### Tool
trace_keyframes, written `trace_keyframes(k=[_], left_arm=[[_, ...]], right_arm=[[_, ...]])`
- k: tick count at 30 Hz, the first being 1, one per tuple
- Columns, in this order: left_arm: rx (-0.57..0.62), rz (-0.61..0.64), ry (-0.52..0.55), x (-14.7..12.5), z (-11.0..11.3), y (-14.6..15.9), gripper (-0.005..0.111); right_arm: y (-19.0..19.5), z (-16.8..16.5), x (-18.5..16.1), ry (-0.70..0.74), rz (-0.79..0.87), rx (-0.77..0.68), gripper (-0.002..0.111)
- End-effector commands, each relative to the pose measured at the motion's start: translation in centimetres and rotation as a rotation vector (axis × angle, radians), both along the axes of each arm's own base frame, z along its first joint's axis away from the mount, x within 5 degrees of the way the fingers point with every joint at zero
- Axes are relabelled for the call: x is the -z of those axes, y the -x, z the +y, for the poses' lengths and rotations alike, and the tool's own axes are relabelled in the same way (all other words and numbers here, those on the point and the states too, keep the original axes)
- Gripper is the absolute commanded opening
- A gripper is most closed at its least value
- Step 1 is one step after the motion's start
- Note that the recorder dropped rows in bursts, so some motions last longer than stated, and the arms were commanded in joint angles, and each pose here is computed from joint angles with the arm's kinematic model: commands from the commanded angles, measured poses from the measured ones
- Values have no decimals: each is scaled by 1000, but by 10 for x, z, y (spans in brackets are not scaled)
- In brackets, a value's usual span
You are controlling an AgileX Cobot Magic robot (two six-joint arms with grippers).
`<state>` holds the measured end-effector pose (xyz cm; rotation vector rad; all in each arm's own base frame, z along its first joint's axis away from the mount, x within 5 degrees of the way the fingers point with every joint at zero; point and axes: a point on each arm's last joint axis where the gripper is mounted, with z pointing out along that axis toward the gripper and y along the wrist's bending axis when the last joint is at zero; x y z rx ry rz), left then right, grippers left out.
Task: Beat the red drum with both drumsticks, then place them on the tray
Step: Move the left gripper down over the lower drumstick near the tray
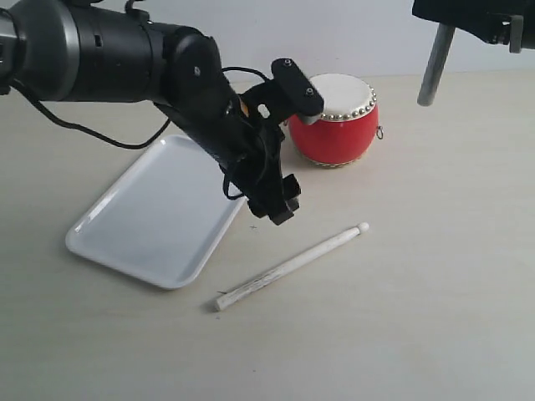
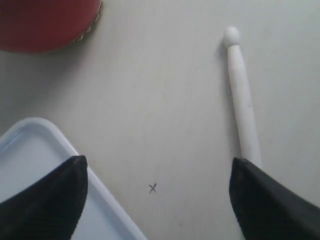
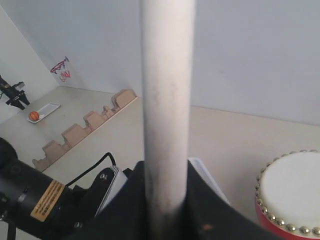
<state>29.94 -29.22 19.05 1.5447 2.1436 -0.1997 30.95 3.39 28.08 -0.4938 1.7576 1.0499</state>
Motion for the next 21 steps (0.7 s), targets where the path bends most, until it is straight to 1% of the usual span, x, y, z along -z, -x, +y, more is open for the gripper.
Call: trace_keyframes(k=[1, 4, 6, 18, 21], left_arm=[[-32, 24, -88, -8, -7, 13, 74], [44, 58, -160, -4, -11, 24, 74], [74, 71, -179, 1, -14, 28, 74], [116, 93, -226, 24, -17, 26, 74], [106, 108, -213, 27, -21, 25, 74]], right_arm=[[2, -1, -3, 0, 7, 1, 0], [3, 0, -2, 16, 11, -11, 0], [3, 0, -1, 20, 12, -14, 0], [6, 0, 3, 59, 40, -46, 0], [6, 0, 3, 59, 40, -46, 0]])
